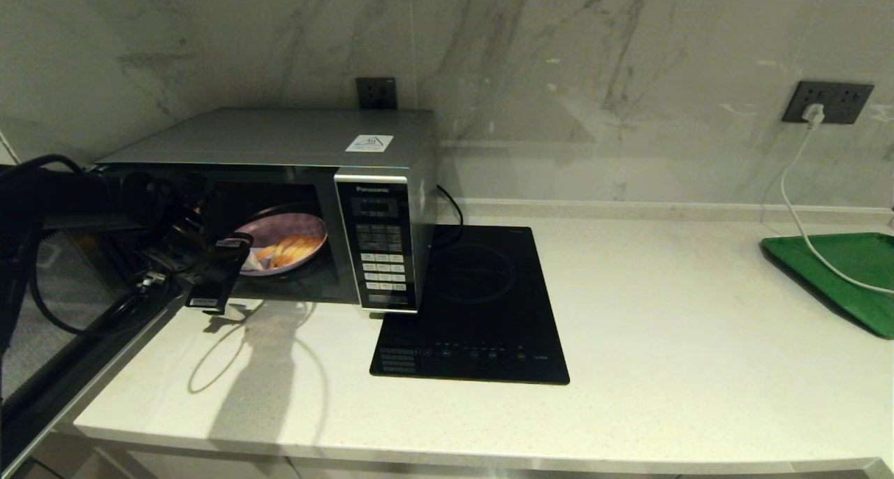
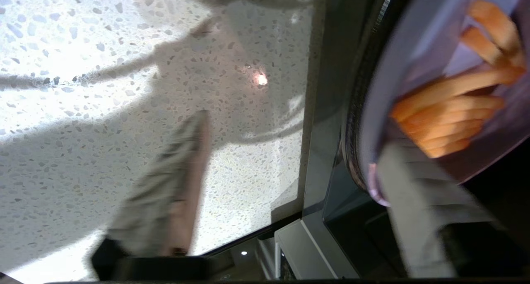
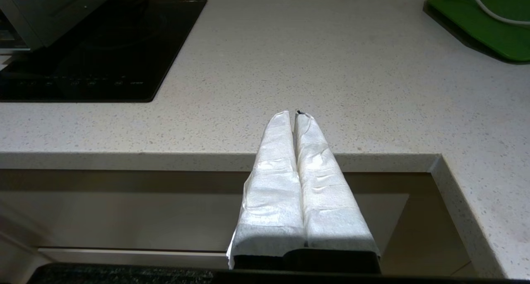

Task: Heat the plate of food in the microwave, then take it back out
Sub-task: Take the plate out of the microwave

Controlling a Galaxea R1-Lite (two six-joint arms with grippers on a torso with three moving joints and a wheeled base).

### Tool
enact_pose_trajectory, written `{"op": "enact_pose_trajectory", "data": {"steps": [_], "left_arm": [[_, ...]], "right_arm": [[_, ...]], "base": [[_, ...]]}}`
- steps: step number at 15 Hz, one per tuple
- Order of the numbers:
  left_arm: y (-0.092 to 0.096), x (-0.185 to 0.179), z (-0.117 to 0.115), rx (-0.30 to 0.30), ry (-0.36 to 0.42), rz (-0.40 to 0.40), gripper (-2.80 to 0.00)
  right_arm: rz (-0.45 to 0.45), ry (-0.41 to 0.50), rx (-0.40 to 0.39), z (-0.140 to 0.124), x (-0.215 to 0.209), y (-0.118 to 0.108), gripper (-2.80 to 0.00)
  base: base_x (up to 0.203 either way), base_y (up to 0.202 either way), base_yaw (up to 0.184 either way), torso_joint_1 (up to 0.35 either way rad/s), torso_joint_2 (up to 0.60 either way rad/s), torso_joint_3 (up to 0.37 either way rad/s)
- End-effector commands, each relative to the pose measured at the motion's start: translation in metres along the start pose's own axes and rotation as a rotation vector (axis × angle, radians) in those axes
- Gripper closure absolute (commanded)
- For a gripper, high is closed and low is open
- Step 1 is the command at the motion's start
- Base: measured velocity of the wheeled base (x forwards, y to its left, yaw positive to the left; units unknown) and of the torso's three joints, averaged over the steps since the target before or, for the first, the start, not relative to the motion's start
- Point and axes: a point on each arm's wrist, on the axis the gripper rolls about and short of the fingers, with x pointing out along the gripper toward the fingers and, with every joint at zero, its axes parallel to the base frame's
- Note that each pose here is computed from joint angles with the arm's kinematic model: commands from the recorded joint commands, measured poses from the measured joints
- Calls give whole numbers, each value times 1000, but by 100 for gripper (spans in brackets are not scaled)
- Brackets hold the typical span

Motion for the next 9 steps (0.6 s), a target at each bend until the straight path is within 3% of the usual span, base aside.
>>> {"op": "enact_pose_trajectory", "data": {"steps": [1, 9], "left_arm": [[-1, -5, 0, 3, -3, -10, 0], [-2, -8, -2, 5, -2, -18, 0]], "right_arm": [[-2, -1, 0, 0, 0, 0, 0], [0, 0, 0, 0, 0, 0, 0]], "base": [[0, 0, 0, 0, 0, 0], [0, 0, 0, 0, 0, 0]]}}
